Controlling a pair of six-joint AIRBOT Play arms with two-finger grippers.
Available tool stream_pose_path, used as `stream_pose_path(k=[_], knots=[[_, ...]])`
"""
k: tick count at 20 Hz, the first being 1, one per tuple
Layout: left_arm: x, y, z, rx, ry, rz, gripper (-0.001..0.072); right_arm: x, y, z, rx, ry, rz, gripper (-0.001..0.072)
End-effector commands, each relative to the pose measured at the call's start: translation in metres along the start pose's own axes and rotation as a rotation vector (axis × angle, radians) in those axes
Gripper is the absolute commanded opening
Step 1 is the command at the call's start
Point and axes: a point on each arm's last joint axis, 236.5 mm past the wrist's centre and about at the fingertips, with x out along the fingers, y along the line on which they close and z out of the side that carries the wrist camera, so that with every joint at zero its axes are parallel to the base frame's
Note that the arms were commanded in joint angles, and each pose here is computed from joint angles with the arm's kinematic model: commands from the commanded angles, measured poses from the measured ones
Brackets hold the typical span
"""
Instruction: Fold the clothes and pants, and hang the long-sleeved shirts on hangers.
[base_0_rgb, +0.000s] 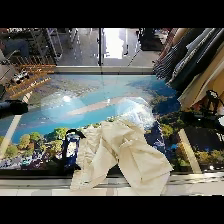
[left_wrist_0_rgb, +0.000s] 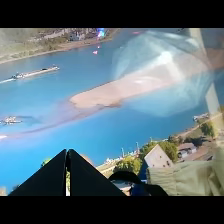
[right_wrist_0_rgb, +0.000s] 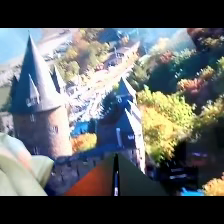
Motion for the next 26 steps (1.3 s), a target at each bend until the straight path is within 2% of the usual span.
stream_pose_path(k=[1,2,3,4,5,6,7,10,12,13,15,17,22,24,25,26], knots=[[0.0,-0.019,0.011,-0.079,-0.044,-0.083,0.0014,-0.001,0.02,0.016,0.08,-0.064,0.087,0.0021],[-0.001,-0.024,0.014,-0.098,-0.056,-0.107,0.0109,-0.001,0.021,0.016,0.081,-0.063,0.089,0.0021],[-0.001,-0.028,0.017,-0.111,-0.066,-0.122,0.0533,-0.001,0.02,0.016,0.081,-0.064,0.088,0.0021],[-0.001,-0.027,0.018,-0.127,-0.069,-0.122,0.0691,-0.001,0.019,0.015,0.072,-0.061,0.083,0.0023],[-0.001,-0.03,0.013,-0.125,-0.048,-0.13,0.0709,-0.001,0.019,0.013,0.061,-0.055,0.083,0.0129],[0.0,-0.034,0.002,-0.119,0.002,-0.149,0.0709,0.0,0.023,0.007,0.06,-0.025,0.098,0.0354],[0.0,-0.042,-0.015,-0.116,0.074,-0.182,0.0709,0.0,0.035,-0.005,0.033,0.027,0.151,0.0413],[0.005,-0.066,-0.076,-0.068,0.339,-0.331,0.0709,-0.01,0.121,-0.059,-0.03,0.264,0.503,0.0407],[0.016,-0.068,-0.102,-0.07,0.451,-0.384,0.0709,-0.009,0.158,-0.085,-0.087,0.365,0.606,0.0407],[0.023,-0.072,-0.114,-0.066,0.502,-0.412,0.0708,-0.002,0.163,-0.099,-0.116,0.419,0.595,0.0411],[0.04,-0.085,-0.135,-0.039,0.574,-0.463,0.0708,0.014,0.156,-0.135,-0.185,0.554,0.491,0.0535],[0.066,-0.104,-0.157,-0.025,0.637,-0.495,0.0708,0.028,0.151,-0.144,-0.227,0.573,0.426,0.0585],[0.138,-0.14,-0.21,-0.034,0.724,-0.541,0.0708,0.053,0.12,-0.099,-0.012,0.414,0.31,0.0561],[0.161,-0.139,-0.216,-0.061,0.727,-0.535,0.0708,0.055,0.112,-0.109,-0.003,0.463,0.314,0.0552],[0.17,-0.139,-0.214,-0.067,0.727,-0.537,0.0708,0.058,0.11,-0.116,-0.03,0.494,0.328,0.0494],[0.18,-0.138,-0.21,-0.064,0.721,-0.537,0.0707,0.061,0.111,-0.123,-0.047,0.519,0.343,0.0497]])
